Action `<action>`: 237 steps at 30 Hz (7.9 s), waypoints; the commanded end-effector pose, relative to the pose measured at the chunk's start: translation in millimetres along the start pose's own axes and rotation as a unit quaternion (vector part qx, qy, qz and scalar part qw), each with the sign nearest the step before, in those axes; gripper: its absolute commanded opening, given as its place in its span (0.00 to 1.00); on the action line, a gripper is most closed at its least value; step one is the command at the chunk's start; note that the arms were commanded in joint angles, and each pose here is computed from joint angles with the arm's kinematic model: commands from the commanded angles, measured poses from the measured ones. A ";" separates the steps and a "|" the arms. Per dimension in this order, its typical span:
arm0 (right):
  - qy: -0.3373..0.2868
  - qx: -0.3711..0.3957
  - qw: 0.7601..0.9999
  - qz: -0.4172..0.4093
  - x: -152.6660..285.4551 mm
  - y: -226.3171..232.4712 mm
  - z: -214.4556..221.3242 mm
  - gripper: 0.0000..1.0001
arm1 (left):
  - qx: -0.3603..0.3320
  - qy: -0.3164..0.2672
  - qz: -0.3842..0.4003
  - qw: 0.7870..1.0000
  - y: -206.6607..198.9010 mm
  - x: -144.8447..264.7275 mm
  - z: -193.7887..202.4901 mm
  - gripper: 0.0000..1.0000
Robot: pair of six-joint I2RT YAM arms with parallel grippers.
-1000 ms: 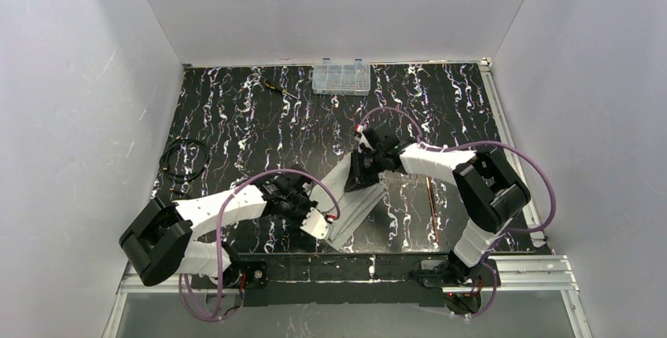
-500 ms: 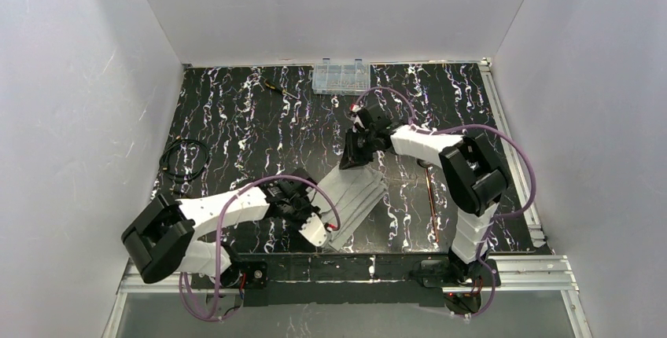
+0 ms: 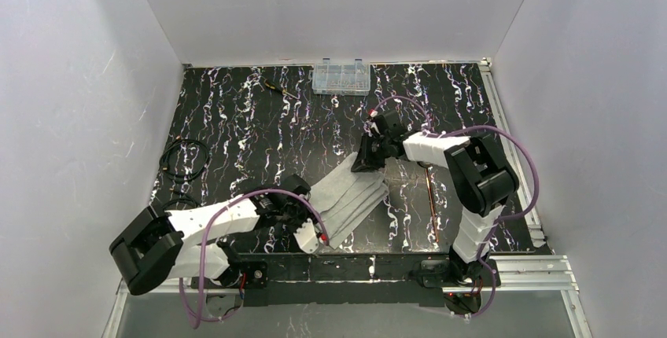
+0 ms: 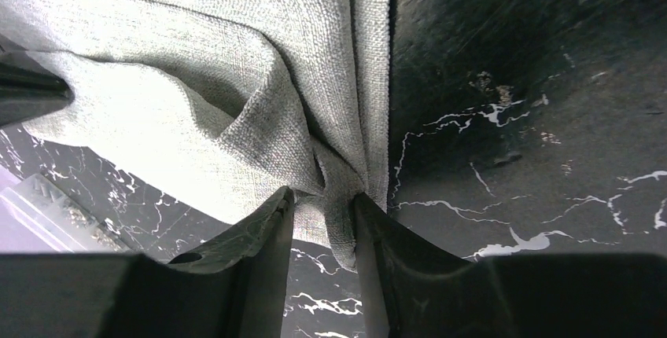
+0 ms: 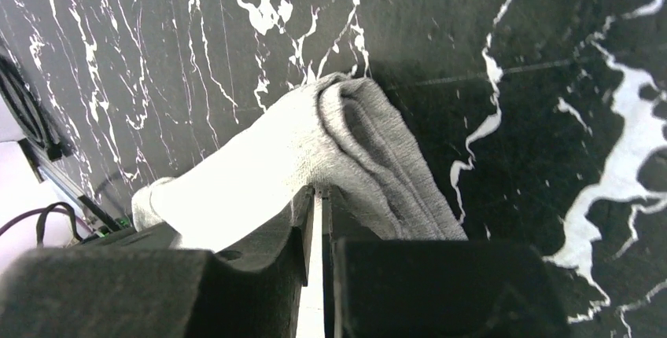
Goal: Fold the napkin into a case and place the utensils inside
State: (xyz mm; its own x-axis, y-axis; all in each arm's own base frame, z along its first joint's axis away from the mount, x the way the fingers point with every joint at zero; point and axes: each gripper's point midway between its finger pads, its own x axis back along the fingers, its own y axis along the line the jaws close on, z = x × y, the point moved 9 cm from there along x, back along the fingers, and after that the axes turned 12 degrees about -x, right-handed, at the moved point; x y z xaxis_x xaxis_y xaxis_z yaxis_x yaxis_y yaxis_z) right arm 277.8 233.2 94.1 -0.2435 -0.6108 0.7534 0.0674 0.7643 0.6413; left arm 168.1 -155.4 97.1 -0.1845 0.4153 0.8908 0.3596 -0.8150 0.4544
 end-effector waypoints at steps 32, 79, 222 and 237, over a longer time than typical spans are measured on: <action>0.076 0.150 0.983 -0.071 26.4 57.1 45.1 0.22 | 0.168 -0.053 -0.051 0.983 3.6 73.2 -18.6 0.98; -0.020 -0.027 0.999 0.001 -3.6 -11.5 22.1 0.10 | 0.173 0.059 0.095 0.979 9.7 -21.1 38.1 0.26; 0.131 0.185 0.968 -0.106 39.1 59.9 31.8 0.48 | 0.702 -0.227 0.211 0.642 53.3 -1.8 109.5 0.10; 0.053 0.444 0.892 -0.066 60.5 47.9 84.8 0.73 | 0.705 -0.247 0.224 0.626 54.2 -3.1 114.0 0.08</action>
State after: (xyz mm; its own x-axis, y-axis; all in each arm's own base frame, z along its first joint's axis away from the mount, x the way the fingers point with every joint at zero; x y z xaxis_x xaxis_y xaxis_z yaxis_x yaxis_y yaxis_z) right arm 190.4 255.1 155.7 -0.0025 -0.7043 0.7099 -0.6448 0.5437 0.5372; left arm 289.7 -154.5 107.3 0.3985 0.5939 0.6989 0.7970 0.1529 -0.5843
